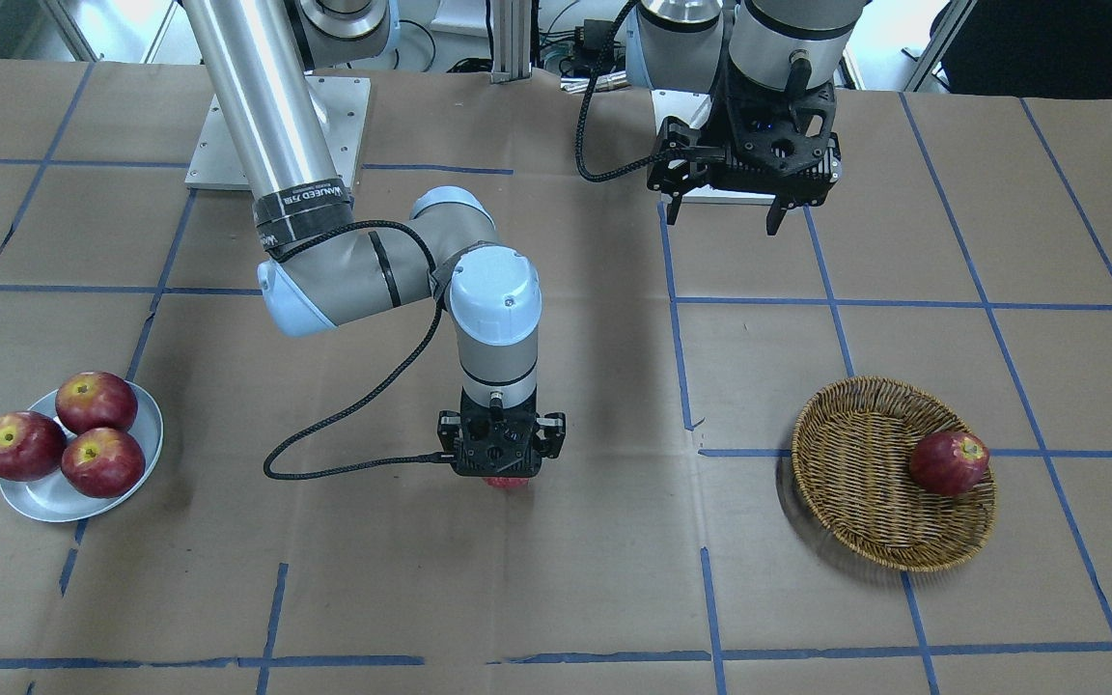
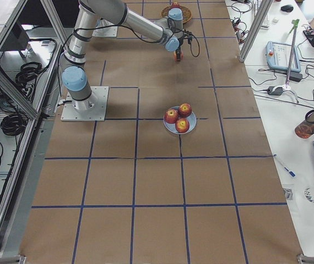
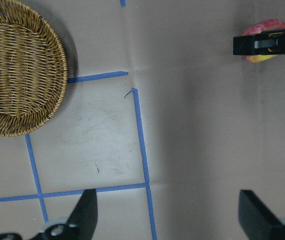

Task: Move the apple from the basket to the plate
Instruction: 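Carry the apple with the right gripper to the white plate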

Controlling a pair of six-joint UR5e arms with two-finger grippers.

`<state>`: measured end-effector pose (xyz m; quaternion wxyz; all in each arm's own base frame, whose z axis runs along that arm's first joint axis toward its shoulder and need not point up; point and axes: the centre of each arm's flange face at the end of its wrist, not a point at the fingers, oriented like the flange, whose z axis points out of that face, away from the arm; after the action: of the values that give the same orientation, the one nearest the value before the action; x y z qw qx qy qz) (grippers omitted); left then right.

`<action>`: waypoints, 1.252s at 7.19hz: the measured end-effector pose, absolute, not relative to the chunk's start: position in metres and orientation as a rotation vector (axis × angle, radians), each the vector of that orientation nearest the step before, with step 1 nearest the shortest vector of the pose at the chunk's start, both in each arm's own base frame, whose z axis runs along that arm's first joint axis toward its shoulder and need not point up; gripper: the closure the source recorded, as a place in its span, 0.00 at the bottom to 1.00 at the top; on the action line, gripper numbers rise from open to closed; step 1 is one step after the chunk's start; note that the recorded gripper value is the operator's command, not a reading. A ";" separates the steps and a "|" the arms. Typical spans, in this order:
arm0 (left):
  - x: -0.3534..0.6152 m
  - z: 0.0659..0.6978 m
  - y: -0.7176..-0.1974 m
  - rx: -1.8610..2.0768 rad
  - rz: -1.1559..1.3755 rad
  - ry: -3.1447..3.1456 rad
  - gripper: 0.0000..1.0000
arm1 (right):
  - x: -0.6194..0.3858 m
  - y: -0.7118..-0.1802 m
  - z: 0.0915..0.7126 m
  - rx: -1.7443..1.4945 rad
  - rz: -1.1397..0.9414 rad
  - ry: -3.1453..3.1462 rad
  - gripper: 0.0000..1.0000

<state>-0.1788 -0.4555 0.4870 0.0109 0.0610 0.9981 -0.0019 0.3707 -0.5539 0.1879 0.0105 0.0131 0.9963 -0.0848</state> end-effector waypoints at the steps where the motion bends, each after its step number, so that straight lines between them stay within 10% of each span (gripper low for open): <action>1: -0.179 0.485 -0.455 0.191 -0.001 3.114 0.01 | 0.368 -0.557 0.193 0.041 -0.280 3.106 0.51; 9: -0.181 0.487 -0.451 0.199 -0.009 3.117 0.01 | 0.075 -0.570 0.390 -0.204 -0.197 3.236 0.51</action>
<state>-0.1813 -0.4510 0.4874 0.0092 0.0636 0.9979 -0.0029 0.0755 -0.5704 0.3896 -0.0534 -0.0627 0.9948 -0.0605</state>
